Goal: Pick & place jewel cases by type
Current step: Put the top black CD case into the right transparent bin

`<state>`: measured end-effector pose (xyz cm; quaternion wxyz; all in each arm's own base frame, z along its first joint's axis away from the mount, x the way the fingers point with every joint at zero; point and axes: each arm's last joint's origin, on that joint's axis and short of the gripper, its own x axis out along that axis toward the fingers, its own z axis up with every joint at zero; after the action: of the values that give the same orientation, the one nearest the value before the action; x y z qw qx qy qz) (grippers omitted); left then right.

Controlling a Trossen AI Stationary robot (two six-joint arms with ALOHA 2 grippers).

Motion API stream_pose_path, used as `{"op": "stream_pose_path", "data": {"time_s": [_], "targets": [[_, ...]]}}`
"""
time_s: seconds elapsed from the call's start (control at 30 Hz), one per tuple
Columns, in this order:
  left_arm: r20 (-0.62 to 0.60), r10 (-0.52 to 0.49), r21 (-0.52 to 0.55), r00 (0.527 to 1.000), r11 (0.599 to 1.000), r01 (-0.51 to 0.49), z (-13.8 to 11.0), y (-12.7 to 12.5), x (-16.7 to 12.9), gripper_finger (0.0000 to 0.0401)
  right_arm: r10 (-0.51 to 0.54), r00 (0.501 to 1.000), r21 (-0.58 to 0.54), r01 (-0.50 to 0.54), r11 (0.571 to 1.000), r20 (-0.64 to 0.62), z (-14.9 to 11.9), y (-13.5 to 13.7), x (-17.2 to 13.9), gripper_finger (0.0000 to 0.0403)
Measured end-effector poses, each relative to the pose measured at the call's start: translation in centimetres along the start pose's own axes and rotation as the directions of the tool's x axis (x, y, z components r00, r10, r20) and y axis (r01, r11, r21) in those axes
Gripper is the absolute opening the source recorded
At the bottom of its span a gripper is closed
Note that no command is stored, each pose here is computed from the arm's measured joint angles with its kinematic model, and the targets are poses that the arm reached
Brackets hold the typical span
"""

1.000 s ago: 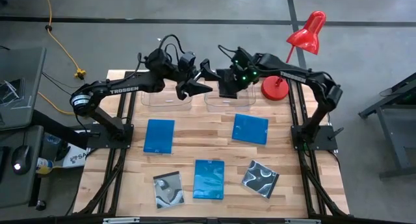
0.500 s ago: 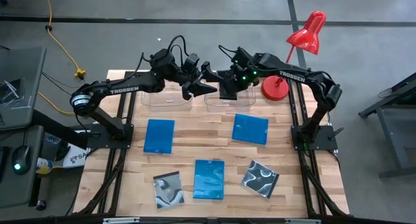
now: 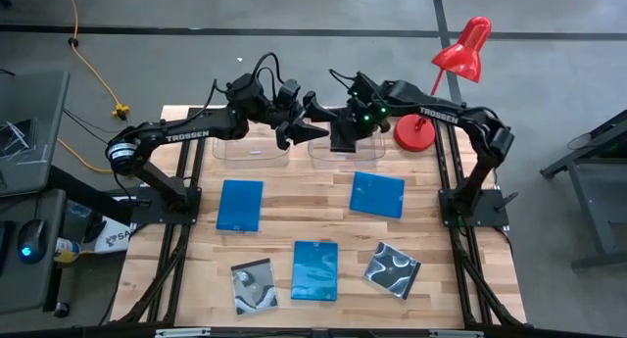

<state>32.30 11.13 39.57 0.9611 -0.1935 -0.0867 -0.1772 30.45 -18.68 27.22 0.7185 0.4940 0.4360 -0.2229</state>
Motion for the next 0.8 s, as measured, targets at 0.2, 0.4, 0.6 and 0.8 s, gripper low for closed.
{"op": "stream_pose_path", "data": {"time_s": [0.2,0.4,0.6,0.8], "targets": [[-0.001,-0.002,-0.016,1.000,1.000,0.002,0.0,0.0,0.0,0.0291,0.014,1.000,0.023,-0.013,1.000,-0.028,0.6,-0.3,1.7,0.0016],[-0.005,-0.007,-0.023,1.000,1.000,0.007,0.0,0.0,0.0,0.0291,0.014,0.999,0.040,-0.013,0.999,-0.030,0.9,-0.4,2.3,0.0016],[-0.007,-0.012,-0.015,1.000,1.000,0.012,0.0,0.0,0.0,0.0291,-0.025,1.000,0.001,0.025,1.000,0.004,0.9,-0.5,2.2,0.0016],[0.034,-0.039,0.026,0.999,0.999,0.038,0.5,-0.3,0.0,0.0291,-0.069,0.990,-0.052,0.076,0.996,0.120,0.6,0.1,-0.1,0.0016]]}}
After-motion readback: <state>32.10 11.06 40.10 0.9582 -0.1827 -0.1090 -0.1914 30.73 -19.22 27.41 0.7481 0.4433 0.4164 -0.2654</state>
